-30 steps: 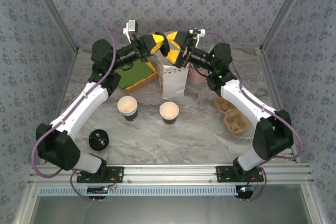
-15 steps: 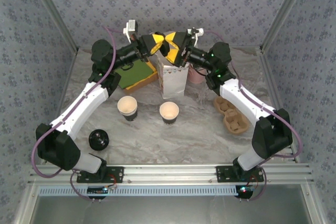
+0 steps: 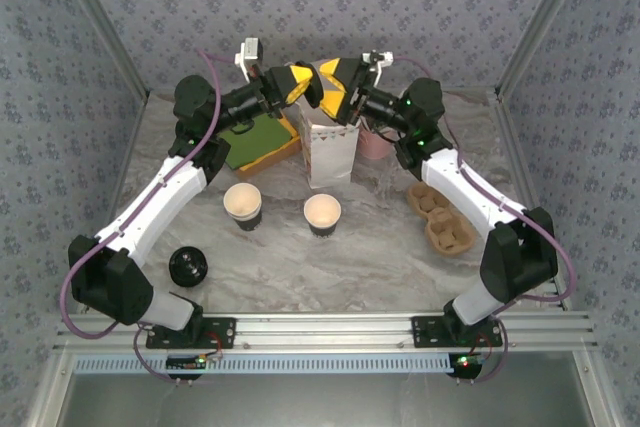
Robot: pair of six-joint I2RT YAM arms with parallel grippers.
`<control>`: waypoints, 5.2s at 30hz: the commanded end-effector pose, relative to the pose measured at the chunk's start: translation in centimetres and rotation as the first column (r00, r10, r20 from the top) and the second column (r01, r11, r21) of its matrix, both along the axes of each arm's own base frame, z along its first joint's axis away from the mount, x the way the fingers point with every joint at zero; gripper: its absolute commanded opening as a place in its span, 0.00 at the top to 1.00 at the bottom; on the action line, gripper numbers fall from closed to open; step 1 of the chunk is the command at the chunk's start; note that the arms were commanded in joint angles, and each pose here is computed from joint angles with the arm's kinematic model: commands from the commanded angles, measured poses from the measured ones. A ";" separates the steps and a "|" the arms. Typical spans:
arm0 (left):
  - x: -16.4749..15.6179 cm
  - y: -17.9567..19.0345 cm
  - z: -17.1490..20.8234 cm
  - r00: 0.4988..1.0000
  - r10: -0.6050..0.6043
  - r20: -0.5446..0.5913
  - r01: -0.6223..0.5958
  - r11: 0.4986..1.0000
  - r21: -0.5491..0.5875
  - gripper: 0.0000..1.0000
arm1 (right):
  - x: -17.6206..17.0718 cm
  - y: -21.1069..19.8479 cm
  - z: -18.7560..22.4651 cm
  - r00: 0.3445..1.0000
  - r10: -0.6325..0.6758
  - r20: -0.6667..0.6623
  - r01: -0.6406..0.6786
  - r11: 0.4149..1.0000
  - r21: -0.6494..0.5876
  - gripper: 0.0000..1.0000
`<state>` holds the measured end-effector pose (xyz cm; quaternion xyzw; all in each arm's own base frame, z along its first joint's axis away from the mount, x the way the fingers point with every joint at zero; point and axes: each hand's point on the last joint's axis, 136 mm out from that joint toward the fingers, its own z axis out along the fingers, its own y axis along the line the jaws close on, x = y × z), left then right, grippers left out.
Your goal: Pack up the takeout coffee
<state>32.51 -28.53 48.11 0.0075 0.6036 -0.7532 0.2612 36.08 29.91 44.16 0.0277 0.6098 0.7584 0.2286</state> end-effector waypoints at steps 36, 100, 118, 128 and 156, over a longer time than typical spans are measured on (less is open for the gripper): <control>-0.7 0.1 2.0 0.996 -0.010 0.083 0.012 0.999 -0.032 1.00 | -2.0 0.9 1.8 0.997 0.054 0.056 -0.055 0.998 0.018 0.20; -8.0 11.7 -20.6 0.873 0.467 -0.144 -0.220 0.640 0.736 0.00 | -9.1 -0.7 -24.0 0.853 0.315 0.416 0.396 0.128 -0.909 0.24; -8.6 10.4 -21.3 0.874 0.467 -0.134 -0.206 0.606 0.769 0.00 | -9.9 0.5 -27.2 0.860 0.290 0.420 0.393 0.151 -0.907 0.25; -8.4 9.4 -21.2 0.889 0.443 -0.118 -0.189 0.589 0.786 0.00 | -10.2 0.6 -27.9 0.876 0.271 0.399 0.360 0.181 -0.915 0.24; -8.3 8.9 -21.1 0.903 0.418 -0.102 -0.173 0.570 0.803 0.00 | -10.8 0.5 -29.9 0.890 0.278 0.361 0.326 0.164 -0.931 0.24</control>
